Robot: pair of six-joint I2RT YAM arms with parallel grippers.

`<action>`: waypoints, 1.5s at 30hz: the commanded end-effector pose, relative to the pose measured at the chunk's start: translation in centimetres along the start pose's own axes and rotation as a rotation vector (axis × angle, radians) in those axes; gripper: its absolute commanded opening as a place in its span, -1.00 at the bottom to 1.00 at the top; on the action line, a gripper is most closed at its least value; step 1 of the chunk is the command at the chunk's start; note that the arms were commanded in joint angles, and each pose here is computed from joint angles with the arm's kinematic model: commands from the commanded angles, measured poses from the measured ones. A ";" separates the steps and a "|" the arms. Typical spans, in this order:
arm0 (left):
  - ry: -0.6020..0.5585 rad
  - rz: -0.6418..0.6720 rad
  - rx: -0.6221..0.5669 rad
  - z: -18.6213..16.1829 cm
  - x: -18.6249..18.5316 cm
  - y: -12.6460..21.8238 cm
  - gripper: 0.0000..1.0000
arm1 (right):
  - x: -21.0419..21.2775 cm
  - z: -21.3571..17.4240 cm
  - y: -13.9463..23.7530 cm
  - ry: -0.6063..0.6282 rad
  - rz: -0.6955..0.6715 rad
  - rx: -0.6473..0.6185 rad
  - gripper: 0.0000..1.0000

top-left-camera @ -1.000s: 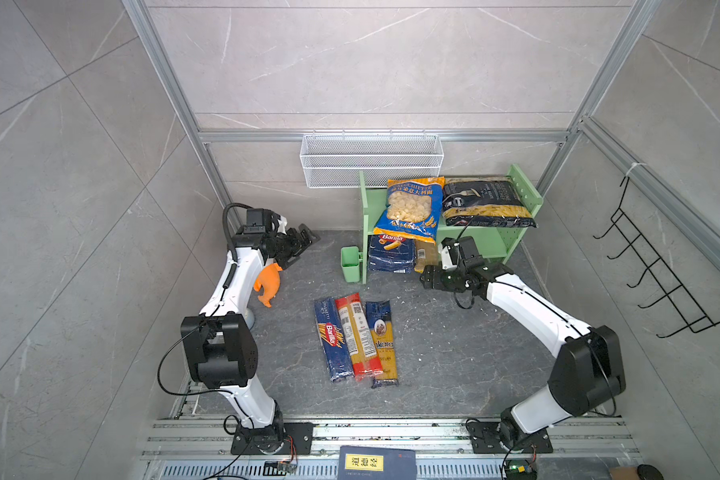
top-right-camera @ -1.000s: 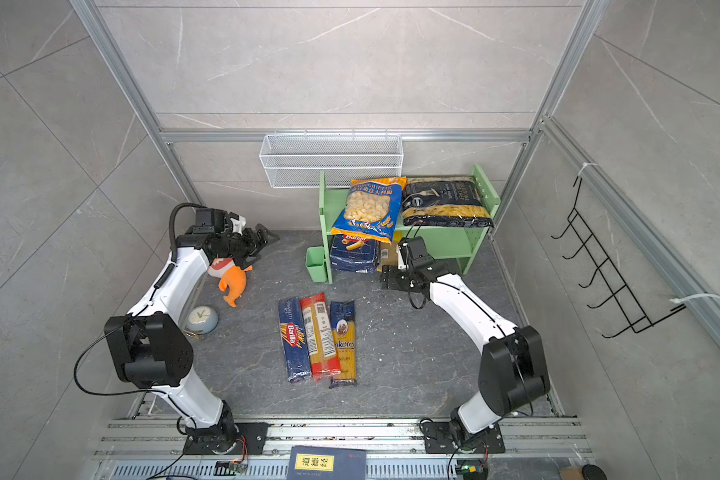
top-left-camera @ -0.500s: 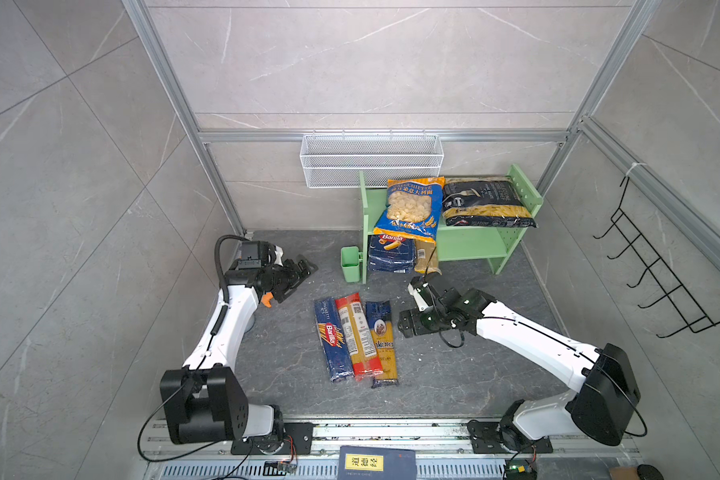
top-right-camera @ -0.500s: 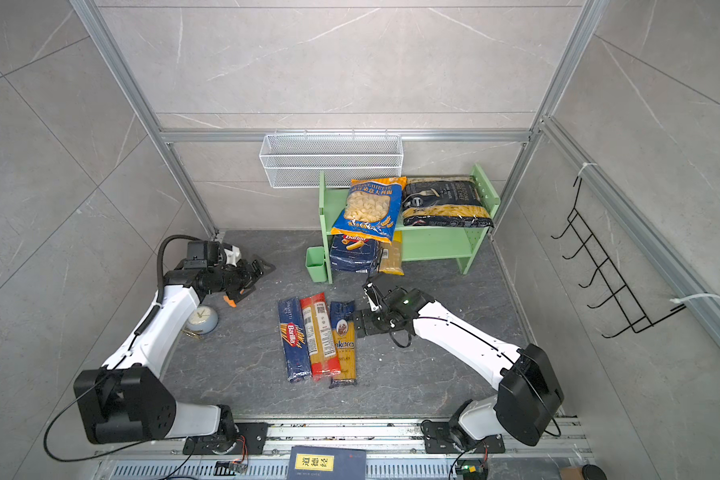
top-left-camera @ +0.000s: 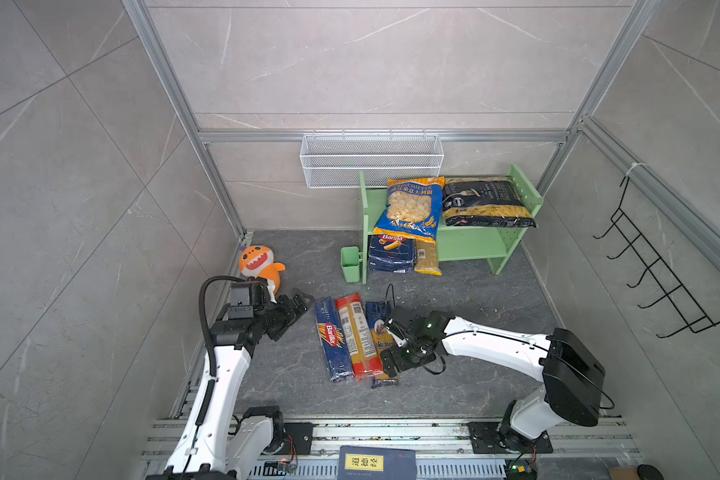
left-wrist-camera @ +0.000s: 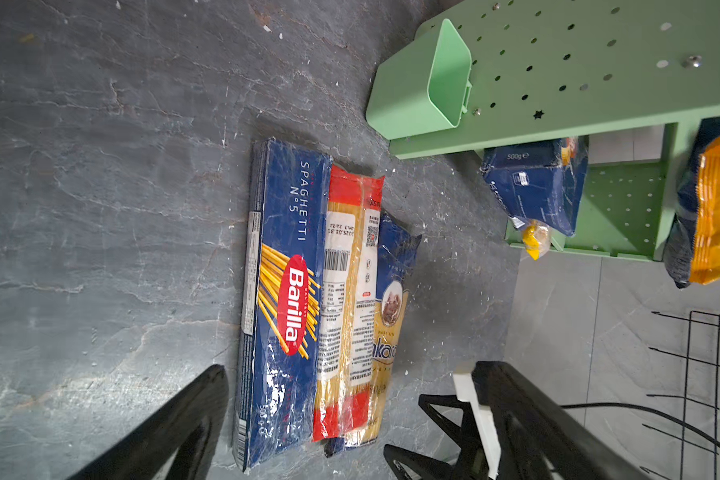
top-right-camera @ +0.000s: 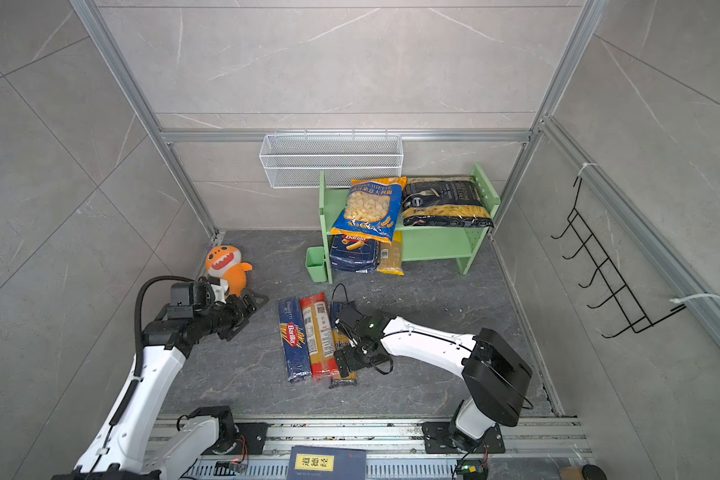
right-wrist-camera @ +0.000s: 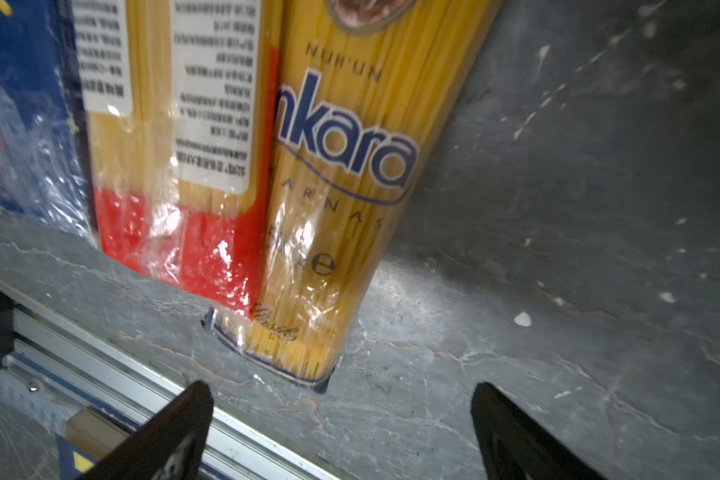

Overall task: Place and organize the pasta boxes and bags onto the shelf
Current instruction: 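Move the right gripper to the blue-and-yellow Ankara spaghetti packet on the table, then grasp the Ankara packet with the right gripper and lift it upright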

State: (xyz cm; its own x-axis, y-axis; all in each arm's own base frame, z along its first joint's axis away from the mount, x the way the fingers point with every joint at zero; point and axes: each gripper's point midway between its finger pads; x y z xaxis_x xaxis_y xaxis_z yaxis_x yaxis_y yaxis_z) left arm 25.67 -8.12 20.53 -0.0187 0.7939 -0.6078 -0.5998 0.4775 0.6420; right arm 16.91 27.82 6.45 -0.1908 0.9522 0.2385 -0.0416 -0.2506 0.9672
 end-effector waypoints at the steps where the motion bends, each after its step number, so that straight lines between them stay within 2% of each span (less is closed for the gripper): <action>1: 0.008 -0.079 0.014 -1.4 -1.7 1.3 0.99 | 0.4 -1.1 -1.6 -0.014 0.002 0.035 0.99; 11: -0.049 -0.166 0.004 -2.6 -4.7 5.0 0.99 | 2.6 -2.3 -5.2 0.018 -0.019 0.057 0.98; 19: -0.069 -0.175 -0.013 -2.0 -5.2 5.4 0.99 | -2.5 -1.8 -6.4 -0.073 -0.271 -0.002 0.91; 22: -0.070 -0.183 -0.024 -1.2 -5.4 5.0 0.99 | -4.1 -1.8 -6.1 -0.089 -0.288 -0.021 0.75; 26: -0.065 -0.195 -0.031 0.0 -5.6 4.1 0.99 | -6.7 -1.8 -4.6 -0.130 -0.315 -0.046 0.30; 28: -0.064 -0.200 -0.029 0.5 -5.6 3.6 0.99 | -7.8 -2.0 -3.8 -0.143 -0.316 -0.049 0.24; 30: -0.064 -0.207 -0.022 0.9 -5.8 3.1 0.99 | -8.4 -2.1 -3.0 -0.134 -0.299 -0.057 0.31; 33: -0.071 -0.215 -0.013 1.6 -6.1 2.1 0.99 | -8.0 -1.6 -1.3 -0.083 -0.256 -0.080 0.71; 35: -0.083 -0.216 -0.009 2.1 -6.3 1.6 1.00 | -7.4 -0.9 0.1 -0.059 -0.240 -0.100 0.86; 40: -0.109 -0.217 0.002 2.8 -7.1 0.4 0.99 | -6.0 1.1 1.7 -0.019 -0.228 -0.112 0.94; 45: -0.131 -0.214 -0.001 3.2 -7.6 -0.2 0.99 | -6.2 2.3 -0.1 -0.060 -0.218 -0.093 0.95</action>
State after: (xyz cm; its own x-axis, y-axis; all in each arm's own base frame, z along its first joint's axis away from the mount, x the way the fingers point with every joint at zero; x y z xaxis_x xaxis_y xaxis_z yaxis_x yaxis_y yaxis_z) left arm 27.42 -12.88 24.32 0.1590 0.7153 -0.6805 -0.5333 0.6423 0.5505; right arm 20.24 23.10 6.56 -0.1082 0.9912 0.0764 -0.2029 -0.0973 0.9744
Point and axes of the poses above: each gripper's point midway between its finger pads, its own y axis back along the fingers, its own x axis along the line the jaws close on, z = x × y, and after that the axes turned 14 degrees about -y, right-handed
